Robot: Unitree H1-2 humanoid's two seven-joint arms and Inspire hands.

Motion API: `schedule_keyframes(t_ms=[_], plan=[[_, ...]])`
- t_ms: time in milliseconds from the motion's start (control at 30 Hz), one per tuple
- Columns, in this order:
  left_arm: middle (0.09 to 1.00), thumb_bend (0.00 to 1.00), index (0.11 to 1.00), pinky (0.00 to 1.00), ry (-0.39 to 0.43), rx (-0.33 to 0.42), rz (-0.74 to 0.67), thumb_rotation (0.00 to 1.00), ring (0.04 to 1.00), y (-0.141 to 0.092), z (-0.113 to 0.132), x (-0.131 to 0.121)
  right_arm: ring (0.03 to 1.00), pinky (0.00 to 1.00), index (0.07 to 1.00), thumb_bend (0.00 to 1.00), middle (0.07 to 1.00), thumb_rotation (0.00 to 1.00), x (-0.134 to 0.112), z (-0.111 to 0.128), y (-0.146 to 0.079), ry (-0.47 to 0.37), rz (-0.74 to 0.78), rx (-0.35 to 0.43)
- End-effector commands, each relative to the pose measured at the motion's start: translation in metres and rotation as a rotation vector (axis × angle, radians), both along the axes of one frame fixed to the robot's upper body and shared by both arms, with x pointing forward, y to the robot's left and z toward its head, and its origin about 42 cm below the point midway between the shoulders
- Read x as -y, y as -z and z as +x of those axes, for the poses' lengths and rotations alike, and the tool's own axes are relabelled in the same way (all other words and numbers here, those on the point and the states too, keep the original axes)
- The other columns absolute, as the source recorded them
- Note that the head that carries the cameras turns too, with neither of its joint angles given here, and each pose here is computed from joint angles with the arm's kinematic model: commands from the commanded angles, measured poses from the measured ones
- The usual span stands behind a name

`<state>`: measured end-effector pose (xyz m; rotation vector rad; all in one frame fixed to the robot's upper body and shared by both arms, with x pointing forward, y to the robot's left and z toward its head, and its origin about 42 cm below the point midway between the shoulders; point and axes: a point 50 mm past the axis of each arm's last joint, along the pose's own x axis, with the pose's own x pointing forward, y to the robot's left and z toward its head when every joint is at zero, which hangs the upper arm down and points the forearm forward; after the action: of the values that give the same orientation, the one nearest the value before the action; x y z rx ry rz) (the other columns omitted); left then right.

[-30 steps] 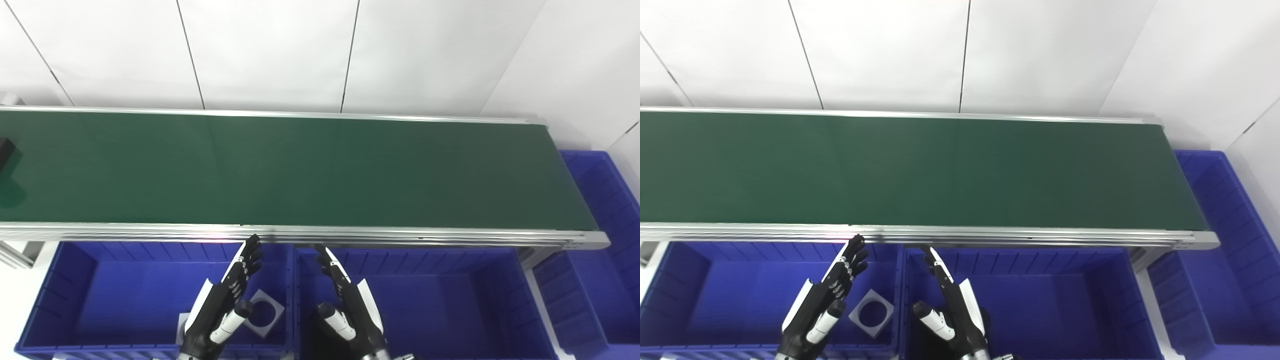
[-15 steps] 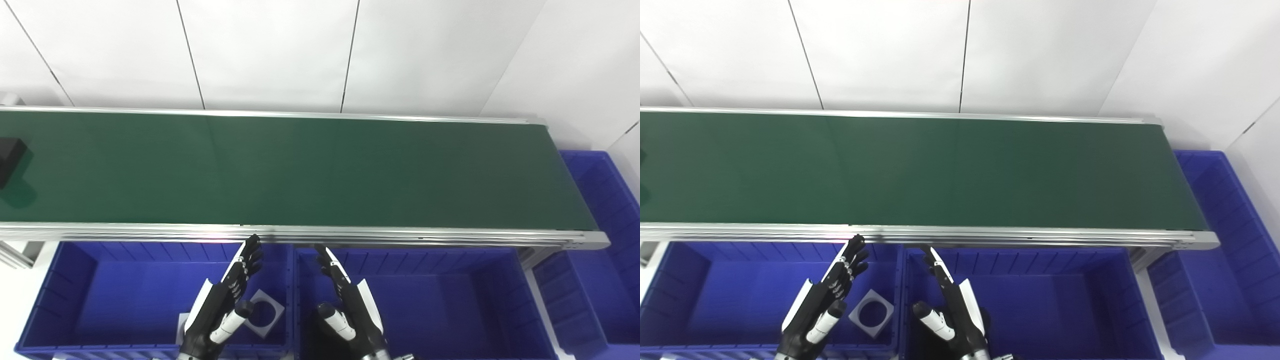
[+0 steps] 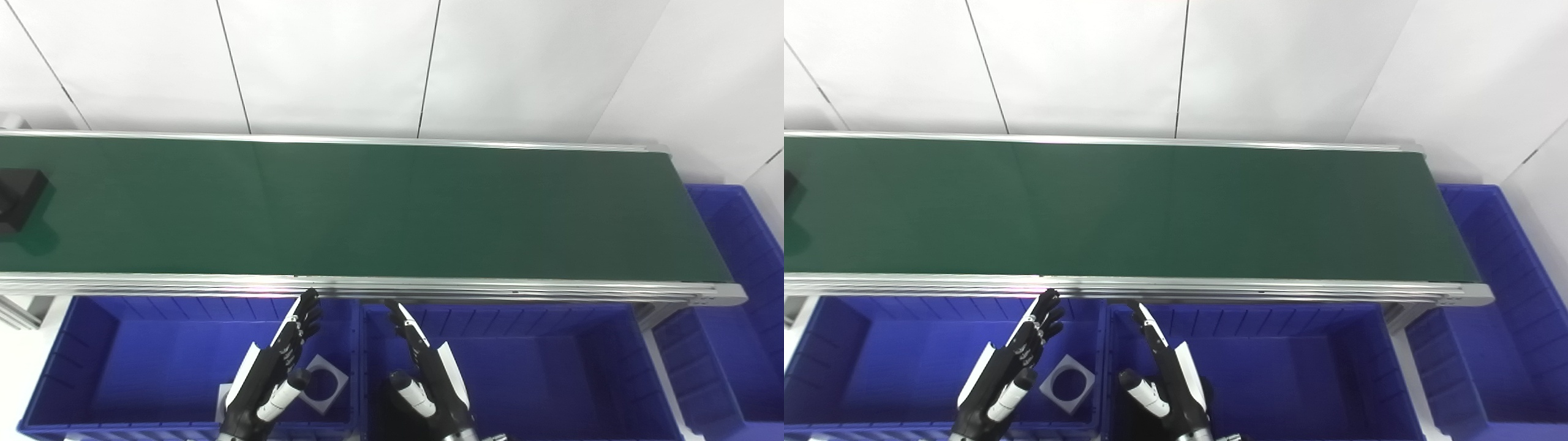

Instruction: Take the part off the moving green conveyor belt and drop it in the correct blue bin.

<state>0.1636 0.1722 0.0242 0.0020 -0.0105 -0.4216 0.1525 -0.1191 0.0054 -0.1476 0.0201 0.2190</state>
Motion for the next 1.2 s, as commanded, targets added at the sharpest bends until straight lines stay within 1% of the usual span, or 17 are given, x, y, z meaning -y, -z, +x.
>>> schedule_keyframes(t_ms=[0,233,533,633,767,1167], plan=[[0.995,0.74,0.992,0.95,-0.001,0.055,-0.021,0.86,0.969,-0.0068,0.0034,0.0027,0.947,0.94,0.946,0.93,0.965,1.0,-0.0086,0.0024,-0.011,-0.001,0.059,0.063],[0.992,0.73,0.988,0.94,0.0,0.054,-0.024,0.85,0.967,-0.0062,0.0039,0.0026,0.951,0.97,0.949,0.93,0.965,1.0,-0.0087,0.0021,-0.0119,-0.001,0.061,0.066],[0.99,0.74,0.99,0.94,-0.006,0.055,-0.024,0.86,0.965,-0.0068,0.004,0.003,0.95,0.96,0.95,0.93,0.969,1.0,-0.0092,0.0029,-0.0124,0.003,0.072,0.064],[0.991,0.73,0.992,0.94,-0.01,0.055,-0.021,0.86,0.966,-0.0062,0.0042,0.002,0.946,0.95,0.961,0.92,0.971,0.99,-0.01,0.0039,-0.0125,0.016,0.081,0.064],[0.992,0.74,1.0,0.93,-0.023,0.06,-0.007,0.89,0.962,-0.0066,0.0063,-0.0007,0.949,0.95,0.998,0.9,0.981,0.98,-0.0097,0.0036,-0.0136,0.03,0.096,0.062],[0.99,0.76,0.998,0.93,-0.039,0.063,0.002,0.91,0.962,-0.0063,0.0074,-0.0026,0.93,0.9,0.991,0.91,0.968,1.0,-0.0053,0.0033,-0.0132,0.056,0.085,0.067]])
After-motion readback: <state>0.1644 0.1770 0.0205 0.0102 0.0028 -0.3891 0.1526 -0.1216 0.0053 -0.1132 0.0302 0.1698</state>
